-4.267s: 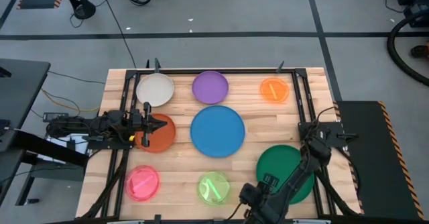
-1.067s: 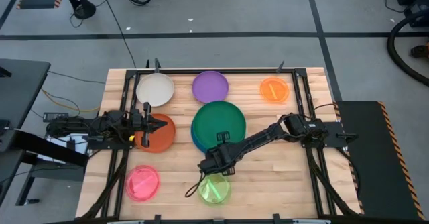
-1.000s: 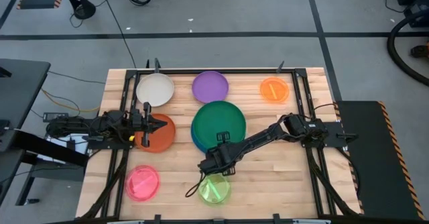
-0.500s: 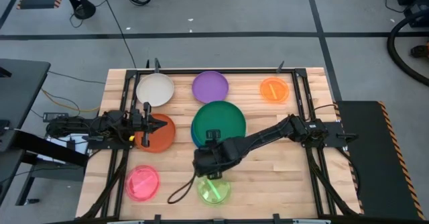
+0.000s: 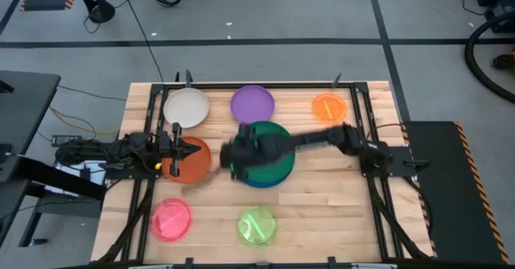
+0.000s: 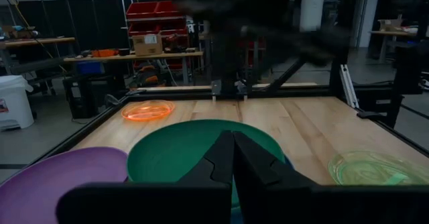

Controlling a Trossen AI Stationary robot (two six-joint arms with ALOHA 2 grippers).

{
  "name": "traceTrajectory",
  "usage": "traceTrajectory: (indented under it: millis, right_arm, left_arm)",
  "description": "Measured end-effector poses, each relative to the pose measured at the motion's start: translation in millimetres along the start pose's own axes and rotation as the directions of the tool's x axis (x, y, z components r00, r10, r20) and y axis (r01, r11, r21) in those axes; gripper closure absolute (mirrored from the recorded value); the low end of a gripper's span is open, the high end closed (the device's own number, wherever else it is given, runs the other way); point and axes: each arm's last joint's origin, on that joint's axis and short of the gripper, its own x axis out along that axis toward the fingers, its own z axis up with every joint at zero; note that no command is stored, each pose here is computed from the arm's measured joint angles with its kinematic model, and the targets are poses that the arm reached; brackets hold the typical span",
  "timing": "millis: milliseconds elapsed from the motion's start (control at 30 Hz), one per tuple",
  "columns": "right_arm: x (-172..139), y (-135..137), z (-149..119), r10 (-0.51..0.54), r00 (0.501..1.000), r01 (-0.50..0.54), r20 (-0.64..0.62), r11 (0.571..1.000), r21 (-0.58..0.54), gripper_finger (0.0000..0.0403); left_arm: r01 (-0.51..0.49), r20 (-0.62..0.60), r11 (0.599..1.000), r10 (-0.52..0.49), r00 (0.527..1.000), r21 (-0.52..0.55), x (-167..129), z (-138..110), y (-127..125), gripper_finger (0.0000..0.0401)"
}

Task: Stack plastic plates
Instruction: Stack the purple plate on top of the green plate

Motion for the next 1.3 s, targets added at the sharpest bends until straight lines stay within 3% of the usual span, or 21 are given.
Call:
traceTrajectory:
  millis: [133,267,400,533,733,933,1167,1300]
  right_arm:
    - [43,-87,-2,0.017,0.996,-0.002,-0.09,0.986,0.167,0.024]
    - [81,-175,-24,0.006,0.982,0.064,-0.188,0.929,0.365,0.0231]
    - [113,-244,-63,0.074,0.961,0.092,-0.265,0.822,0.561,0.022]
    - [139,-284,-103,0.126,0.936,0.146,-0.329,0.71,0.688,0.021]
    - [162,-286,-132,0.214,0.91,0.144,-0.354,0.638,0.756,0.021]
    - [171,-277,-137,0.246,0.907,0.142,-0.343,0.587,0.797,0.0223]
    - [186,-265,-148,0.334,0.899,0.089,-0.285,0.497,0.863,0.0255]
    - [187,-265,-147,0.319,0.907,0.096,-0.274,0.477,0.874,0.0276]
  left_arm:
    - [0.0,0.0,1.0,0.0,1.0,0.0,0,0,0,0.039]
    - [0.0,0.0,1.0,0.0,1.0,0.0,0,0,0,0.039]
    - [0.0,0.0,1.0,0.0,1.0,0.0,0,0,0,0.039]
    - [0.0,0.0,1.0,0.0,1.0,0.0,0,0,0,0.039]
    - [0.0,0.0,1.0,0.0,1.0,0.0,0,0,0,0.039]
    - [0.0,0.0,1.0,0.0,1.0,0.0,0,0,0,0.039]
    - [0.0,0.0,1.0,0.0,1.0,0.0,0,0,0,0.039]
    - [0.0,-0.001,1.0,0.0,1.0,0.0,0,0,0,0.039]
